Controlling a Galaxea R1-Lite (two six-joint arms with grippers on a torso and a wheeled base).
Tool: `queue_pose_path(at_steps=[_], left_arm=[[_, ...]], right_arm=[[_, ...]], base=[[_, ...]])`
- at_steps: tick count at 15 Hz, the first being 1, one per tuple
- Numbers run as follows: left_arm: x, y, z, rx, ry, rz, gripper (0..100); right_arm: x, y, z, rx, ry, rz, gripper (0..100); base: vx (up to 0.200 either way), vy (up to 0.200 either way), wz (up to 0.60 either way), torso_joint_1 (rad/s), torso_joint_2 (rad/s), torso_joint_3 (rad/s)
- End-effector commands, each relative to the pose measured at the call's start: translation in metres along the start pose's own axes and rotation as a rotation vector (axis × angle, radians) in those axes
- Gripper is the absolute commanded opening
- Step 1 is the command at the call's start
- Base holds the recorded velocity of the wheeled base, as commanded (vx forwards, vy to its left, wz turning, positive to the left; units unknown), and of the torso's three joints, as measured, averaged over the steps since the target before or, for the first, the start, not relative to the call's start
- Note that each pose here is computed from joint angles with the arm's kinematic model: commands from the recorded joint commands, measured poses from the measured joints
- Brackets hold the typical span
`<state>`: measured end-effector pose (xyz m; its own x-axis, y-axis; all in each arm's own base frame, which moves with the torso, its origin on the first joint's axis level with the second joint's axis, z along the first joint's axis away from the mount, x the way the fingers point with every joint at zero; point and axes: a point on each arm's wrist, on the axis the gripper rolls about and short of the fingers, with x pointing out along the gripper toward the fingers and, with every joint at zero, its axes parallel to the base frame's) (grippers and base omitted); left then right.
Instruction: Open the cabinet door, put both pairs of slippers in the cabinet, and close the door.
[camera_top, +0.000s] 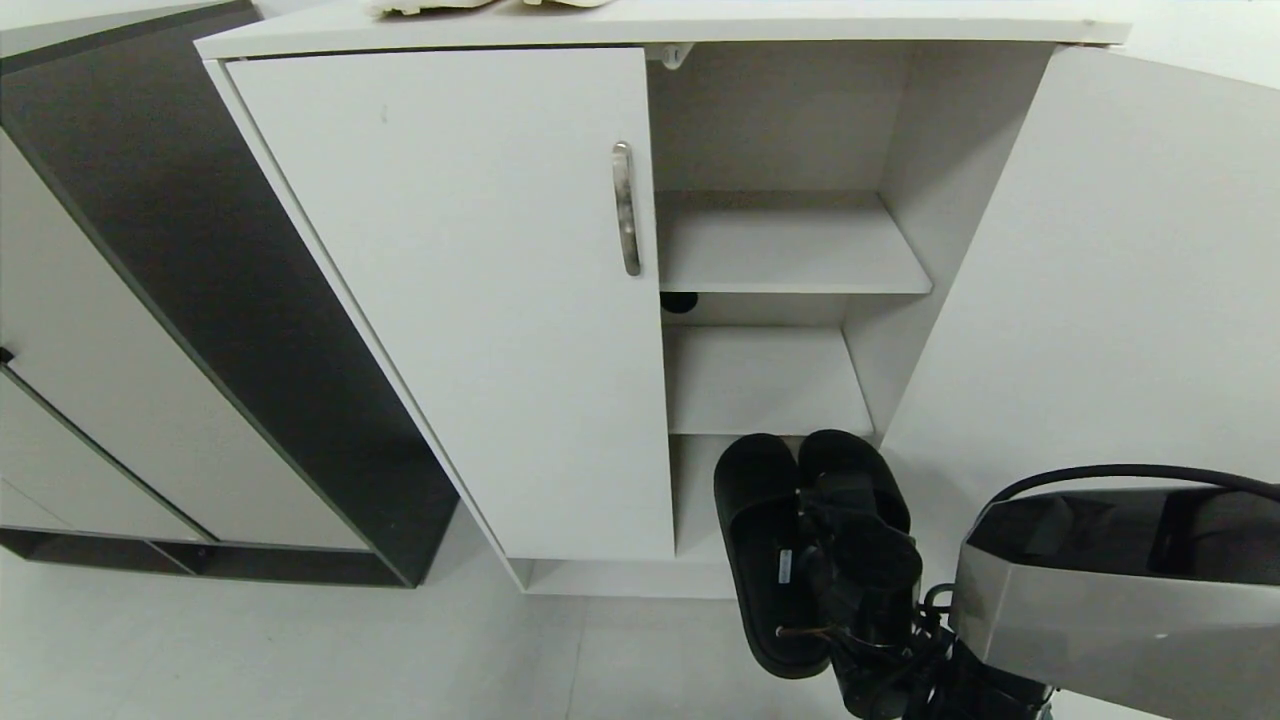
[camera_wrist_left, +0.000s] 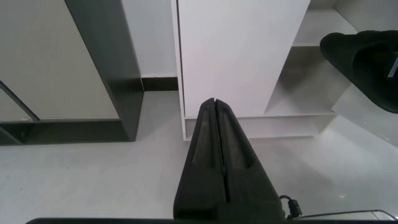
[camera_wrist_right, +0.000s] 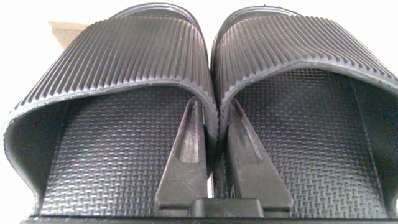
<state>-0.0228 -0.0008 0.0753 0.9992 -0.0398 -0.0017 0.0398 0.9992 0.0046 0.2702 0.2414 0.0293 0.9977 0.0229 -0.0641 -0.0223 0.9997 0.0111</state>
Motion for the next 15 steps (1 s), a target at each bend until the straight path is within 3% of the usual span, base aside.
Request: queue_pose_path(at_steps=[1,7,10,15], left_arm=[[0.0,0.0,0.0,0.001,0.001,0.0,0],[0.0,0.0,0.0,0.0,0.0,0.0,0],[0.0,0.0,0.0,0.001,0.0,0.0,0],[0.0,0.0,0.0,0.001,0.001,0.0,0]], right_arm=[[0.0,0.0,0.0,0.0,0.0,0.001,0],[0.0,0.0,-0.001,-0.001,0.001,0.001,0],[0.006,0.001,-0.001,0.009,-0.008,0.011,0],[0.058,0.002,0.0,0.038,-0.04,-0.053,0]], base=[[0.2,0.0,0.0,-0.007,0.0,0.007],[0.2,0.0,0.0,0.001,0.01,0.002],[0.0,0.0,0.0,0.0,0.0,0.0],[0.0,0.0,0.0,0.0,0.0,0.0]])
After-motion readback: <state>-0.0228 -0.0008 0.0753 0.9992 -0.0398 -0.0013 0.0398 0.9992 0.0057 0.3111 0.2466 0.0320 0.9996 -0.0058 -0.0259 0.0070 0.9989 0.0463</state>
